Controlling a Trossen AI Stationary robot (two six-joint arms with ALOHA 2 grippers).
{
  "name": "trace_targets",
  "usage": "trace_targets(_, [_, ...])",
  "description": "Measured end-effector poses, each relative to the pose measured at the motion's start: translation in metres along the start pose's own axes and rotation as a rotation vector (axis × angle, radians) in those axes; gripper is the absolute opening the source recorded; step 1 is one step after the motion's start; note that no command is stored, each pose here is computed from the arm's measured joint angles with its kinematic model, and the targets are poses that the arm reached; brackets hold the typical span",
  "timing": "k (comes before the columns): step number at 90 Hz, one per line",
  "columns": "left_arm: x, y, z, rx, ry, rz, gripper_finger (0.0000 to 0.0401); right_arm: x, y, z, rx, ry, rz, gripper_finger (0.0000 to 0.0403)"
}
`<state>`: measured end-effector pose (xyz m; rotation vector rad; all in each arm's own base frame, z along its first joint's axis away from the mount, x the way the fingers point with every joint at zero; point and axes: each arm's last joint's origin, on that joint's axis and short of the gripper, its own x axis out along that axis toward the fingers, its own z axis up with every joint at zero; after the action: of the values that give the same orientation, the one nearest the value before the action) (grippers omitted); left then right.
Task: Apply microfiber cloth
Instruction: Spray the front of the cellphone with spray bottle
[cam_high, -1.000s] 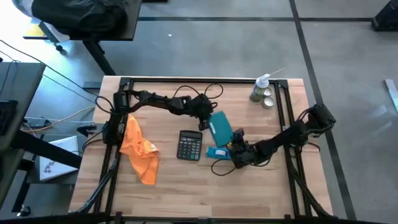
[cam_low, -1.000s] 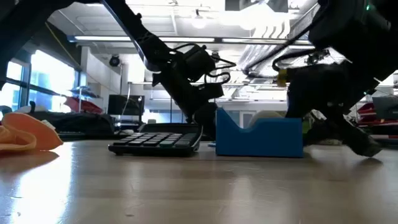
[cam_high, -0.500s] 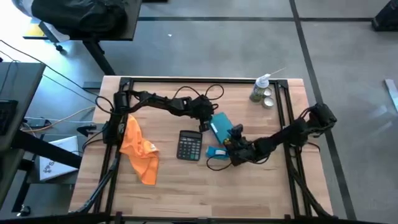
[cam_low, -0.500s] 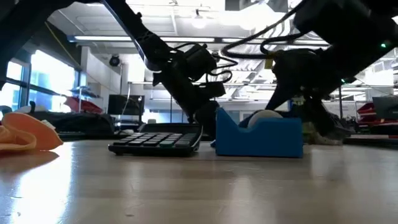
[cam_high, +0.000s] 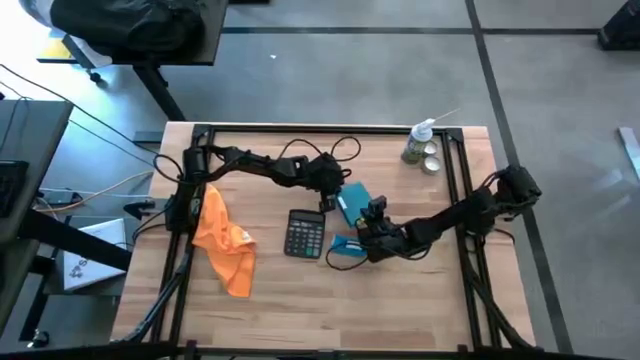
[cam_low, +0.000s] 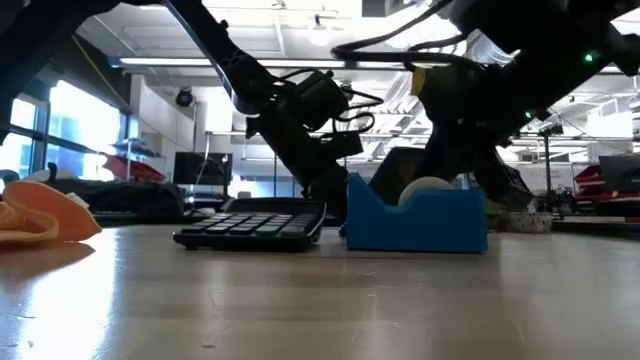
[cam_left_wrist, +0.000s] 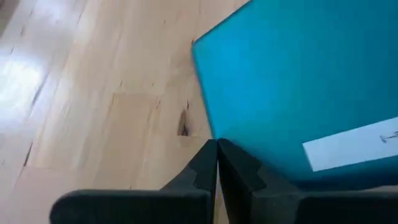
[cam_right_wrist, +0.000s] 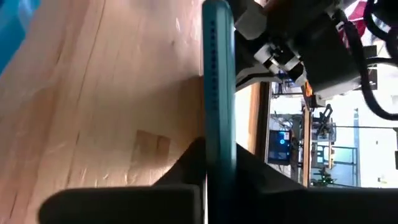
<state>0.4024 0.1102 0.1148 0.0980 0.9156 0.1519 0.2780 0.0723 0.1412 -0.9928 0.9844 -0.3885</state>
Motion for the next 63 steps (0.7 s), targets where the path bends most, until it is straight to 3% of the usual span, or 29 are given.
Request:
trace_targets(18, [-0.032,0.011,0.009,0.026,0.006,0.075,0.0024,-0.004,-0.035,0.006,0.023,0.093,0.02,0.0004])
trace_targets(36, [-0.075,0.027,0.002,0.034,-0.121,0.148,0.0057,-0.029,-0.105,0.0,0.185,0.136,0.049,0.0002])
trace_targets(51, [-0.113,0.038,-0.015,0.0,-0.482,0.109,0.0082,-0.058,-0.168,-0.013,0.516,0.02,0.099,0.0001])
trace_targets(63, [-0.135,0.034,-0.033,-0.021,-0.824,0.043,0.0097,-0.073,-0.201,-0.03,0.748,-0.143,0.128,0.0001])
